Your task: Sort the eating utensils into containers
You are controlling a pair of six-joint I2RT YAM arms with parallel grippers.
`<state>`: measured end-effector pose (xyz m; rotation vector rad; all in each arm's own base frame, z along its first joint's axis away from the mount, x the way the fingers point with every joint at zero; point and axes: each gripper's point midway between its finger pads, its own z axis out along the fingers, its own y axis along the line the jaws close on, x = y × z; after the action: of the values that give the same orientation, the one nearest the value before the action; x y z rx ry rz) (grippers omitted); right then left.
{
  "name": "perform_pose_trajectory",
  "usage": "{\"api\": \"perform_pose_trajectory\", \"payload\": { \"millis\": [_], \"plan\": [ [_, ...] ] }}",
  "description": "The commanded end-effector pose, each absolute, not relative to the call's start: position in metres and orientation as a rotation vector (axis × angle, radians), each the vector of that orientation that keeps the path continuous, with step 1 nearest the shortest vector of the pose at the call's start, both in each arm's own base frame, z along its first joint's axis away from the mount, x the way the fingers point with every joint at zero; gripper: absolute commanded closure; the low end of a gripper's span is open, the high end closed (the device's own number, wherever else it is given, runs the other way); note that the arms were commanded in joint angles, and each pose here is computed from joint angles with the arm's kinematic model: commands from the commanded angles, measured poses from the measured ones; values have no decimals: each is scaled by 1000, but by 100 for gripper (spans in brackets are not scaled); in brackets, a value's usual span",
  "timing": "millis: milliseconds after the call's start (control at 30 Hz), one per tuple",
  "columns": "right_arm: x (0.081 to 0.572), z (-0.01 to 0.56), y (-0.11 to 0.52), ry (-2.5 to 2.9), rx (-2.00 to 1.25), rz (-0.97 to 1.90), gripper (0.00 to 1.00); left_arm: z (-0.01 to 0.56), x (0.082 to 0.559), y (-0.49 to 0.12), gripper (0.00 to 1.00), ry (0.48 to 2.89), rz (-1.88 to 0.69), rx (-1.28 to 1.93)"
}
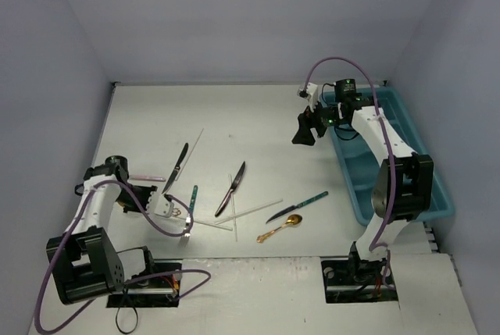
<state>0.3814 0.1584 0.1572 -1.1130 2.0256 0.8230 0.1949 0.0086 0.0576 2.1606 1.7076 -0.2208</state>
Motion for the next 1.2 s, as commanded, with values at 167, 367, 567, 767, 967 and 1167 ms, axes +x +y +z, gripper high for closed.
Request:
{"api": "perform_pose_trajectory", "payload": {
  "millis": [167, 367, 567, 767, 967, 1167],
  "plan": [
    [419, 258, 185, 1853, -977, 921, 32, 173, 271, -69, 100, 1926, -376, 1575],
    [460, 302, 195, 1887, -720, 1011, 32, 190, 319, -105, 100, 2043, -299, 1404],
    [479, 330, 204, 1907, -534, 1120, 34, 208, 357, -139, 100, 2090, -257, 1222],
    [473, 319, 217, 1950, -296, 1331, 36, 225, 383, -168, 100, 2059, -193, 1066],
    [456, 348, 212, 1719, -415, 1092, 37, 253, 400, -187, 100, 2121, -333, 800],
    [433, 360, 204, 1504, -783, 797, 38, 272, 394, -219, 100, 2191, -625, 612]
  ]
}}
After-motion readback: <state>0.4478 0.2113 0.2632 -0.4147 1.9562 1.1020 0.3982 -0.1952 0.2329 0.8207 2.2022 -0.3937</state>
